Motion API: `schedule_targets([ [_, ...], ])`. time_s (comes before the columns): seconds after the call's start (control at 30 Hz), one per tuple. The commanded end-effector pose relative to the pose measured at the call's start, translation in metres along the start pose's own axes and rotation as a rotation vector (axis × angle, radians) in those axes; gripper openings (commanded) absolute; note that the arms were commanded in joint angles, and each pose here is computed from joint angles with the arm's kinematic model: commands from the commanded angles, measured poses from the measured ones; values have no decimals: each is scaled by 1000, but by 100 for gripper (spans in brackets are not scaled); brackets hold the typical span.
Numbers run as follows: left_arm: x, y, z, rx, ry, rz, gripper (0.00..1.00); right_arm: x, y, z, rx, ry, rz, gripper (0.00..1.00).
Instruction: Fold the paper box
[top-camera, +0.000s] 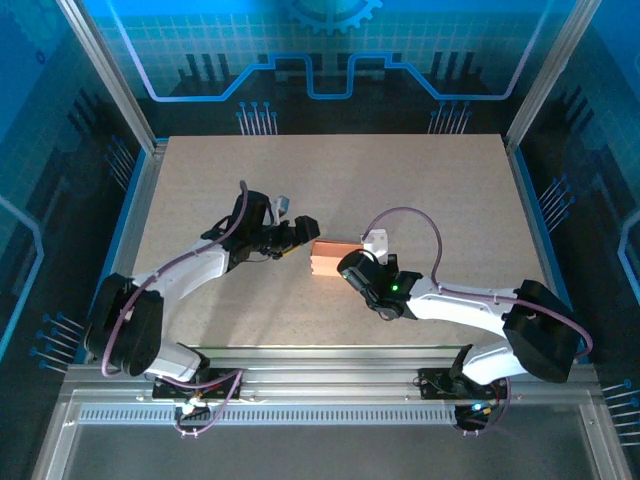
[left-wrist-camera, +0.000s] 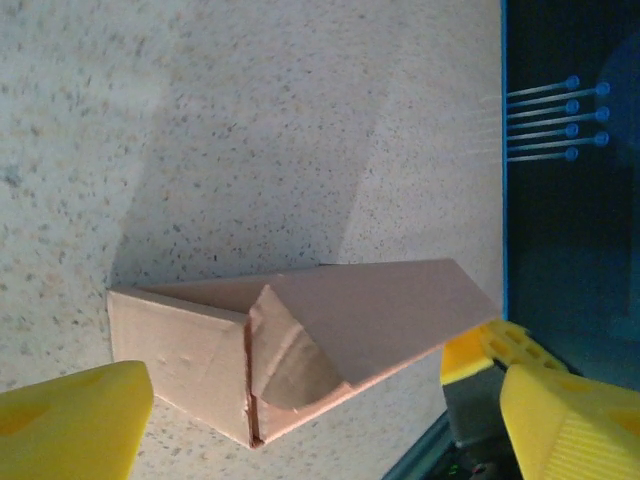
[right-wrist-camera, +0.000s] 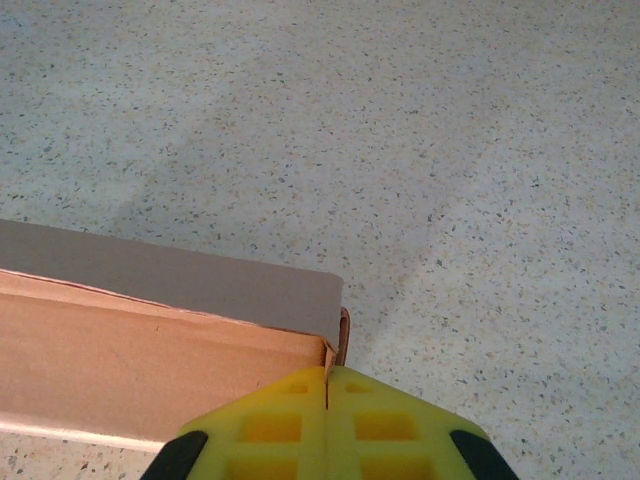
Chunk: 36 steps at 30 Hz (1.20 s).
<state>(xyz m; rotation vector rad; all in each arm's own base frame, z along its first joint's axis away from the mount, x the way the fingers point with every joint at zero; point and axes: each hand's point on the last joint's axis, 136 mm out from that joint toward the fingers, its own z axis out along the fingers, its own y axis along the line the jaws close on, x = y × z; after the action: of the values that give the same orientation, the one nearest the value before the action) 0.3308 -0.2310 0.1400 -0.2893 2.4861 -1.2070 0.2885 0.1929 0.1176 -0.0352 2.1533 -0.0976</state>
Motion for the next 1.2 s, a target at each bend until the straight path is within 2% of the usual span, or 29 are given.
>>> schedule_targets([
  [0.0,-6,-12,5,43,27,-126,84,22,-7,-1,26,66,-59,0],
  [0.07,-6,-10,10,44,41,-142,81,22,-7,-1,26,66,-59,0],
  [0.53,8,20,18,-6,67,-212,43,23,-7,0,30,71,-64,0],
  [1.0,27,51,24,-51,75,-274,34,24,-8,-1,29,72,-58,0],
  [1.07,29,54,24,-57,80,-275,37,23,-7,-1,27,73,-58,0],
  [1.17,30,55,24,-62,81,-274,53,22,-7,-2,25,71,-57,0],
])
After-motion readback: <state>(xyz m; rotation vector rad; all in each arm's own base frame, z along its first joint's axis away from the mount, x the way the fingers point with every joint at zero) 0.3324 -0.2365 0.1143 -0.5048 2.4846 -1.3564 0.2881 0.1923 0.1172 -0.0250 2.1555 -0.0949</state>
